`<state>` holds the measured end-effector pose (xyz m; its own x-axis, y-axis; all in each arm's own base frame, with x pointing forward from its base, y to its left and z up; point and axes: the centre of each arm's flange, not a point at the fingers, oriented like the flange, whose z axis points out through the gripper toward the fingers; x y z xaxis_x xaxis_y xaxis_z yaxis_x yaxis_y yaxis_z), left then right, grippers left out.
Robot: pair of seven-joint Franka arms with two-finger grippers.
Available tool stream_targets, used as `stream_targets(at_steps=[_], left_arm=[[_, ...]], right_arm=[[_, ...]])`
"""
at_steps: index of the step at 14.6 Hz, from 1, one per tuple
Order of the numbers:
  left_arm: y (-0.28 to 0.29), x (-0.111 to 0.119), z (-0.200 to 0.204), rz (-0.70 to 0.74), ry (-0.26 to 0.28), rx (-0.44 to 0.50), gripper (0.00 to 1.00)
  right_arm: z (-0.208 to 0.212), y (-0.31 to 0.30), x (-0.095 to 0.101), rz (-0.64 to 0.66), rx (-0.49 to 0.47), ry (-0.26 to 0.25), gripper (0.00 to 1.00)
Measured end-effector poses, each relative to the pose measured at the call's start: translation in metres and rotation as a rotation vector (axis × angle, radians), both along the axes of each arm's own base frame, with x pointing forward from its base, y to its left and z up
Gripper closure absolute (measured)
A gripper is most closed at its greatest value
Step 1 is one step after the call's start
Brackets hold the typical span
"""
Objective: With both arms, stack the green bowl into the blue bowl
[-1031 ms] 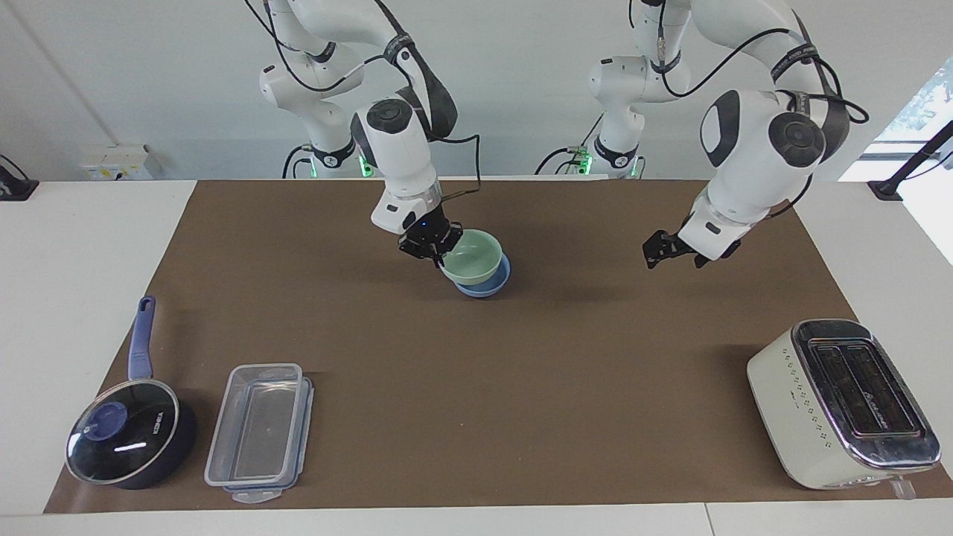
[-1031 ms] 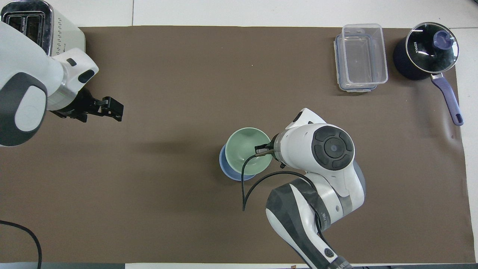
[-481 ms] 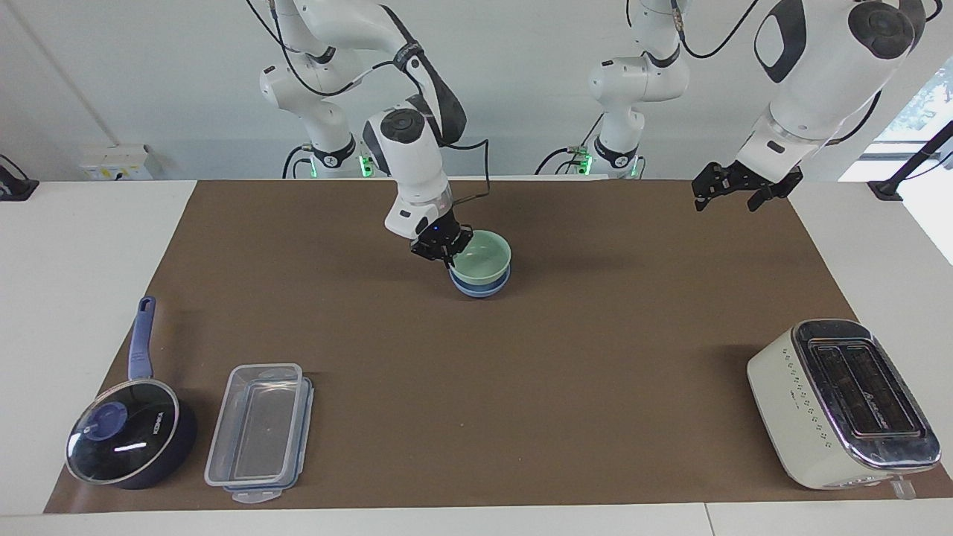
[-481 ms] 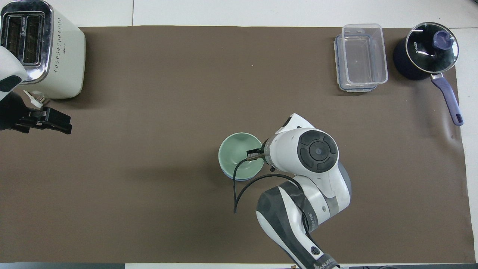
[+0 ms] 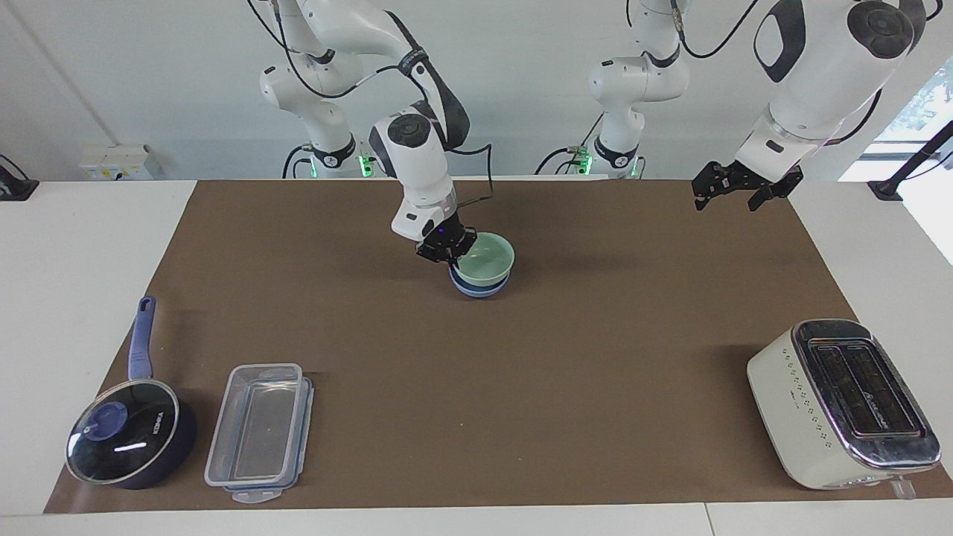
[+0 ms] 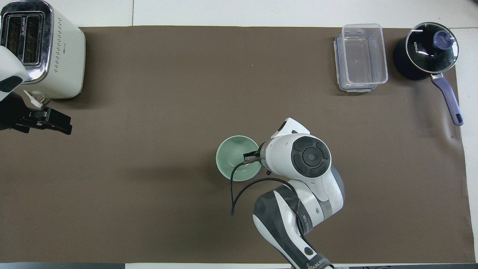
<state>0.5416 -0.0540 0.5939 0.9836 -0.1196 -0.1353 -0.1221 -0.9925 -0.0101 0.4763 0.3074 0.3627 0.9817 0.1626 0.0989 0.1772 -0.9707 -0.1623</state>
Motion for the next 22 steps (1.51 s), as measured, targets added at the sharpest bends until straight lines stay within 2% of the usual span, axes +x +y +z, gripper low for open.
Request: stream_targets(at_steps=[1,2,7,11,13,15,22], left_arm=[[0.0,0.0,0.0,0.0,0.0,0.0,0.0],[0.0,0.0,0.0,0.0,0.0,0.0,0.0],[0.0,-0.001,0.008,0.0,-0.014,-0.001,0.0],[0.008,-0.003,0.012,0.014,-0.017,-0.001,0.0],[0.01,-0.003,0.013,0.019,-0.018,0.0,0.0],[0.004,-0.004,0.013,0.007,-0.017,0.0,0.0],[0.005,-0.006,0.028,0.009,-0.034,-0.001,0.0]], right_arm=[[0.0,0.0,0.0,0.0,0.0,0.0,0.95],[0.0,0.0,0.0,0.0,0.0,0.0,0.89],[0.004,-0.005,0.001,-0.006,-0.005,0.011,0.38],[0.043,-0.054,0.013,-0.081,-0.013,0.044,0.0],[0.068,-0.094,0.015,-0.14,-0.025,0.084,0.0],[0.09,-0.138,0.017,-0.209,-0.03,0.098,0.0],[0.123,-0.244,0.04,-0.35,-0.114,0.015,0.0]])
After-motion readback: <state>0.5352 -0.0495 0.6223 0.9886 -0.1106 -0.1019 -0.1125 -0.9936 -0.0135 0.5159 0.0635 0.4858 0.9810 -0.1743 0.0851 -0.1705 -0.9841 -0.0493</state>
